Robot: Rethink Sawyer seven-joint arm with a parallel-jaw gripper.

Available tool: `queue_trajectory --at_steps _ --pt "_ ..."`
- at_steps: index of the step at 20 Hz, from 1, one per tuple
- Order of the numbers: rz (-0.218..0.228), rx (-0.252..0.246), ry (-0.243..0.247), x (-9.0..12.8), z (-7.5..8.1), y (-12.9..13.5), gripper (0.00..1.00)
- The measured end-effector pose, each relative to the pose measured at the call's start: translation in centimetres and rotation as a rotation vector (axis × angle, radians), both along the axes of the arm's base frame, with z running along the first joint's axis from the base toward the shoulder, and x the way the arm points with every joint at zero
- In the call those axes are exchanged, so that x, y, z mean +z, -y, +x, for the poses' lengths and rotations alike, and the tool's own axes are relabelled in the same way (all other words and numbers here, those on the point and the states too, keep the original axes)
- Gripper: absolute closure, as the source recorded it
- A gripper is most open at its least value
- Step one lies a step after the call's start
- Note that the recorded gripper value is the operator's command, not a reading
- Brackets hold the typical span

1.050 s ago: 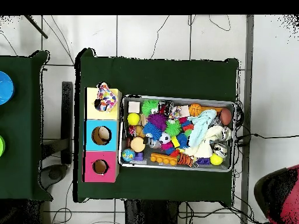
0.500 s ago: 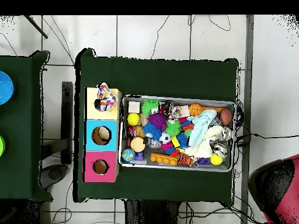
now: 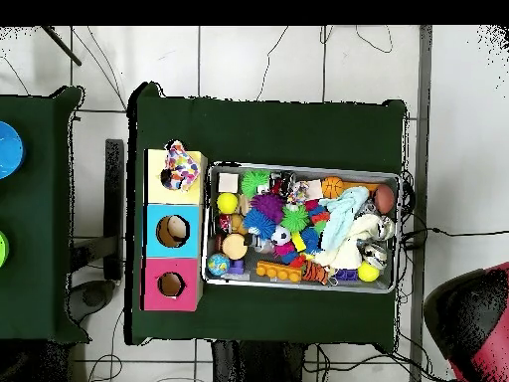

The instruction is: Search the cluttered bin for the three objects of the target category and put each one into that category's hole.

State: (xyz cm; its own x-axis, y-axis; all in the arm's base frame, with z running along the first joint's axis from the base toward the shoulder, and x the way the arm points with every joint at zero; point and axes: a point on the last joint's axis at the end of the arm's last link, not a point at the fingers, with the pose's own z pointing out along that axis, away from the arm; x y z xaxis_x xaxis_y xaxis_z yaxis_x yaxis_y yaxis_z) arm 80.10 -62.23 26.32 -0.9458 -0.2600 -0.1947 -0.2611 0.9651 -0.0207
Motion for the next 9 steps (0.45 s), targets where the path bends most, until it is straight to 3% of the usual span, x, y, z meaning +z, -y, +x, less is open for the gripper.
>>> queue_trajectory --at_steps 9 --pt "0.012 0.003 0.03 1.08 0.35 -0.25 0.0"
